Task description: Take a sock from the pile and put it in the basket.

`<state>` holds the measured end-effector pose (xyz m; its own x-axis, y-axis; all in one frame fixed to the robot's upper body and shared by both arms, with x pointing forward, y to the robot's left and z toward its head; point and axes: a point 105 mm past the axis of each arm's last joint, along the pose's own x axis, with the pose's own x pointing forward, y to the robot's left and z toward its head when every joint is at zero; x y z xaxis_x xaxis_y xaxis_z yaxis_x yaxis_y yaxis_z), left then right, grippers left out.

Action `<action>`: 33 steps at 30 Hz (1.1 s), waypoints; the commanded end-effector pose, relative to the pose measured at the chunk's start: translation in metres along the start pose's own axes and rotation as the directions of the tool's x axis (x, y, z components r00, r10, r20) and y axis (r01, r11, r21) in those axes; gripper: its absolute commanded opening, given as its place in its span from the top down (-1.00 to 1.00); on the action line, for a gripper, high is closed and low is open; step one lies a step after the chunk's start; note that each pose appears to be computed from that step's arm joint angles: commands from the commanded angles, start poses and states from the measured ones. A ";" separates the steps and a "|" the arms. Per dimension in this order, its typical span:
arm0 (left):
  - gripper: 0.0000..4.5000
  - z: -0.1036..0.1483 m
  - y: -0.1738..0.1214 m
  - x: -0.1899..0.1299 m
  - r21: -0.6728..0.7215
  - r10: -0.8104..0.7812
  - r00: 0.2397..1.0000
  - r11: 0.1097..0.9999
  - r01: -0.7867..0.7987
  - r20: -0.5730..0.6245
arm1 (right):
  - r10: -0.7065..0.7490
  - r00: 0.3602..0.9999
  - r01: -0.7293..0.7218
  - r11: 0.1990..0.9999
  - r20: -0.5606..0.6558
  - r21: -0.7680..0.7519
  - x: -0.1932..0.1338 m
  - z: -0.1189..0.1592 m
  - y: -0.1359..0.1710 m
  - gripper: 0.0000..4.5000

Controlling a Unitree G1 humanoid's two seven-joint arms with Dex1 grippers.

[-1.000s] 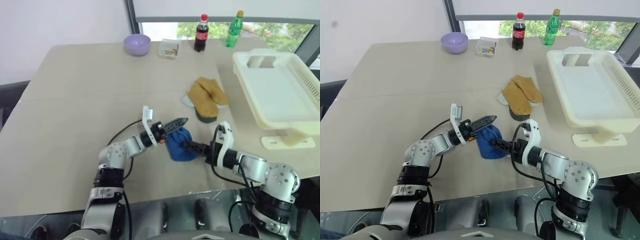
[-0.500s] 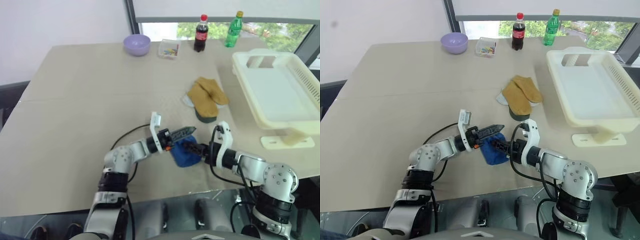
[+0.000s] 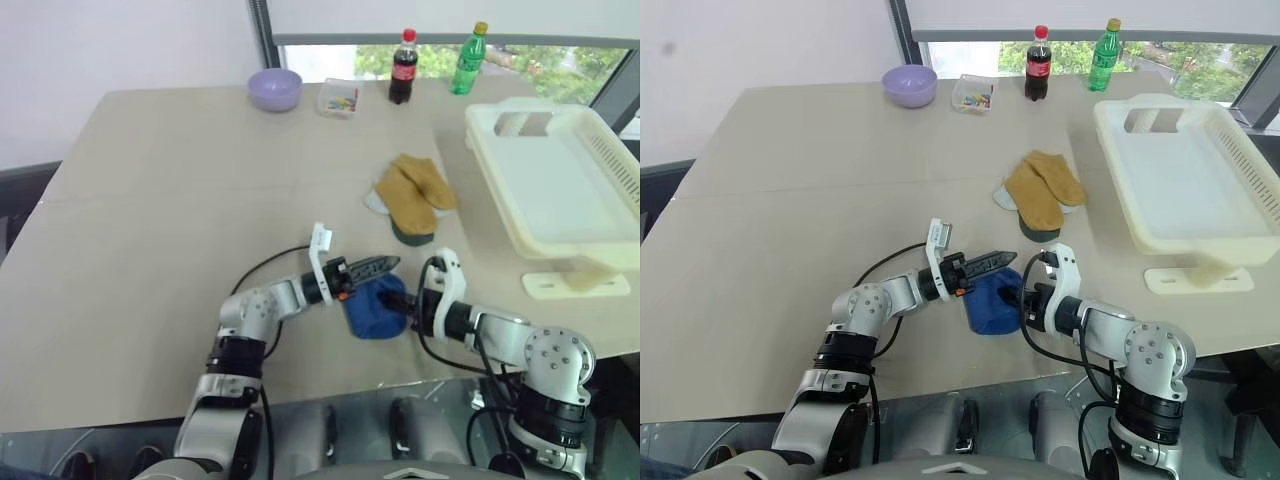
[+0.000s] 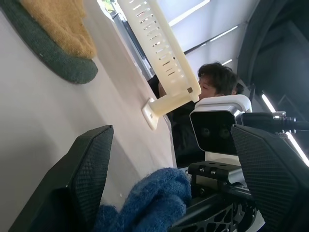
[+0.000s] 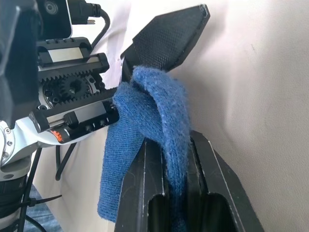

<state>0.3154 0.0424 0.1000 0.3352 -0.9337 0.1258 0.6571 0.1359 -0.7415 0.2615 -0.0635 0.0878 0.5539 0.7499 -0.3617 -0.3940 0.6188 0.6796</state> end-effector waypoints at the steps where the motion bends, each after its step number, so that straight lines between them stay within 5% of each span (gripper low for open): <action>1: -0.86 0.013 0.008 -0.008 0.240 0.104 0.994 0.964 -0.111 0.040 | 0.006 1.000 -0.006 1.000 0.001 -0.016 -0.003 0.001 0.001 0.98; 3: -0.86 0.030 -0.006 -0.013 0.307 0.057 0.991 0.947 -0.092 0.122 | -0.006 1.000 0.006 1.000 0.010 -0.013 -0.006 0.003 -0.003 0.98; 8: -0.86 0.029 -0.017 -0.032 0.523 0.066 0.993 0.845 -0.110 0.101 | -0.049 0.998 0.049 0.999 0.033 -0.013 -0.017 0.013 -0.016 0.98; 16: -0.86 -0.001 -0.045 -0.047 0.876 0.047 0.987 0.469 0.114 -0.154 | -0.116 0.981 0.126 0.990 0.154 -0.060 -0.037 0.065 -0.034 0.98; 20: -0.86 -0.011 -0.040 -0.050 0.892 0.028 0.979 0.419 0.173 -0.203 | -0.107 0.981 0.128 0.983 0.160 -0.129 -0.041 0.084 -0.026 0.98; 26: -0.86 -0.009 -0.041 -0.033 0.880 -0.069 0.991 0.455 0.136 -0.117 | -0.053 0.989 0.089 0.959 0.138 -0.270 -0.056 0.112 0.004 0.98; 33: -0.86 0.002 -0.043 -0.008 0.881 -0.165 0.986 0.463 0.093 -0.017 | -0.131 0.973 0.196 0.904 0.191 -0.380 -0.109 0.151 0.008 0.98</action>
<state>0.2852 0.0468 0.1254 0.2162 -0.9556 0.2000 0.9393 0.2595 0.2245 0.3113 -0.1670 0.2062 0.7075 0.6017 -0.3707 -0.5064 0.7975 0.3278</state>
